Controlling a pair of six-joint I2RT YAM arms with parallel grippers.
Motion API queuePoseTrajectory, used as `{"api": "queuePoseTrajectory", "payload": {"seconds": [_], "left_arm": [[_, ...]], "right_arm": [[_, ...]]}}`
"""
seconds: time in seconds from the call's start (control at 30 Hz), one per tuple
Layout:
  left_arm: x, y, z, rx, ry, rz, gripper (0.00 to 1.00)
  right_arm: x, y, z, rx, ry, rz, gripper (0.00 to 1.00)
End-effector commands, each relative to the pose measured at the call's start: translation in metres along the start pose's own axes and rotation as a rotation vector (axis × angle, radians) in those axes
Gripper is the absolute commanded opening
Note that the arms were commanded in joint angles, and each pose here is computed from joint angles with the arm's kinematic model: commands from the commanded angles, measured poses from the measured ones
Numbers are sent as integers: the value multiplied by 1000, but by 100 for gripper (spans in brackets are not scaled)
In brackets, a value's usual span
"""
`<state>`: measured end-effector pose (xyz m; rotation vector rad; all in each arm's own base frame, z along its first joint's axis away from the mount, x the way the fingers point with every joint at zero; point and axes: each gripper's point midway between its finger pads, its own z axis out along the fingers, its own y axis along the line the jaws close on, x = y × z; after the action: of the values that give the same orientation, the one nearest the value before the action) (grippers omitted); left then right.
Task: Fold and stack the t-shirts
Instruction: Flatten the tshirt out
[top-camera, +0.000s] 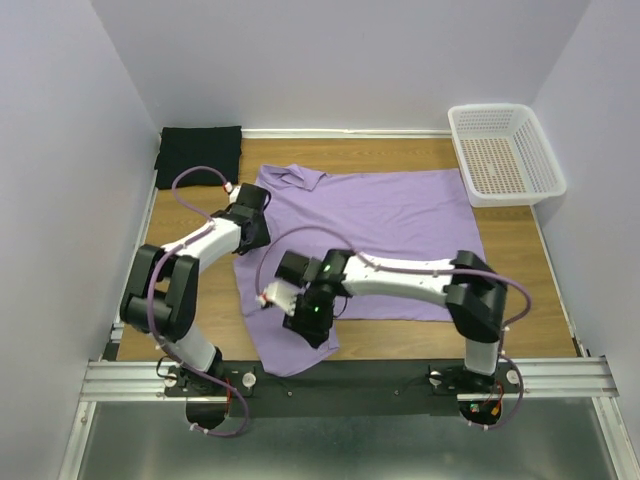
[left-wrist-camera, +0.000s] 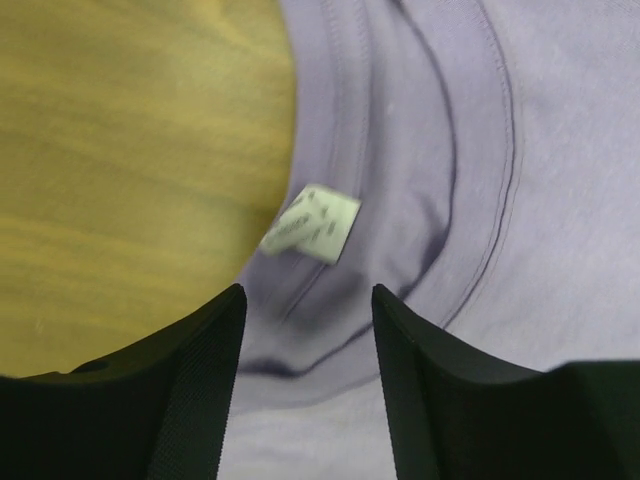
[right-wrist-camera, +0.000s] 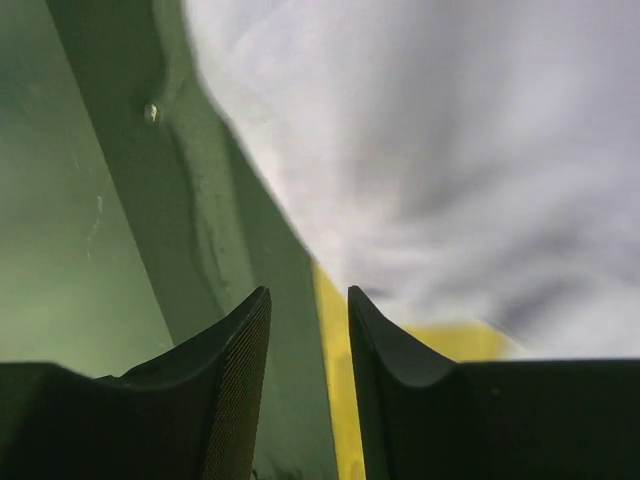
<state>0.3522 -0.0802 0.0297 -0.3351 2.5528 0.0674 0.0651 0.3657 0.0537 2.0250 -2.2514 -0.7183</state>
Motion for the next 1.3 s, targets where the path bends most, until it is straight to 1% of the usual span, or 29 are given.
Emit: {"api": "queuePoseTrajectory", "payload": {"seconds": [0.0,0.07,0.1,0.13,0.17,0.2,0.27,0.33,0.47,0.5,0.6,0.77,0.93,1.1,1.13,1.27], "left_arm": [[-21,10,-37,-3,-103,-120,64],[-28,13,-48,-7,-129,-131,67],[-34,14,-56,-2,-153,-137,69],[-37,13,-60,3,-162,-139,69],[-38,11,-63,11,-170,-136,70],[-41,8,-66,25,-178,-133,71],[-36,-1,-63,38,-160,-101,72],[-36,-16,-57,50,-142,-58,72],[-24,-30,-46,48,-91,-19,72],[-18,-33,-39,41,-70,-8,71],[1,-29,-24,10,-2,15,70],[35,-15,-13,-24,90,15,69],[72,16,-10,-85,184,11,69],[88,52,-19,-139,211,-33,68],[90,59,-22,-155,216,-37,68],[89,67,-31,-147,213,-77,68]], "right_arm": [[-27,-46,-67,171,-227,116,46],[-19,-69,-78,259,-270,188,47],[-6,-93,-92,351,-287,282,47],[-4,-106,-104,398,-317,328,47],[7,-120,-106,437,-323,372,48],[22,-144,-120,485,-357,507,48],[42,-166,-131,535,-399,618,50],[80,-204,-151,654,-440,816,51],[113,-229,-163,713,-487,959,52],[129,-235,-162,719,-483,1015,52],[147,-239,-155,722,-462,1067,54],[162,-235,-133,697,-412,1128,57],[174,-222,-114,658,-372,1169,63],[188,-202,-97,614,-340,1207,68],[186,-197,-94,579,-342,1213,68],[188,-179,-83,501,-328,1231,70]]}}
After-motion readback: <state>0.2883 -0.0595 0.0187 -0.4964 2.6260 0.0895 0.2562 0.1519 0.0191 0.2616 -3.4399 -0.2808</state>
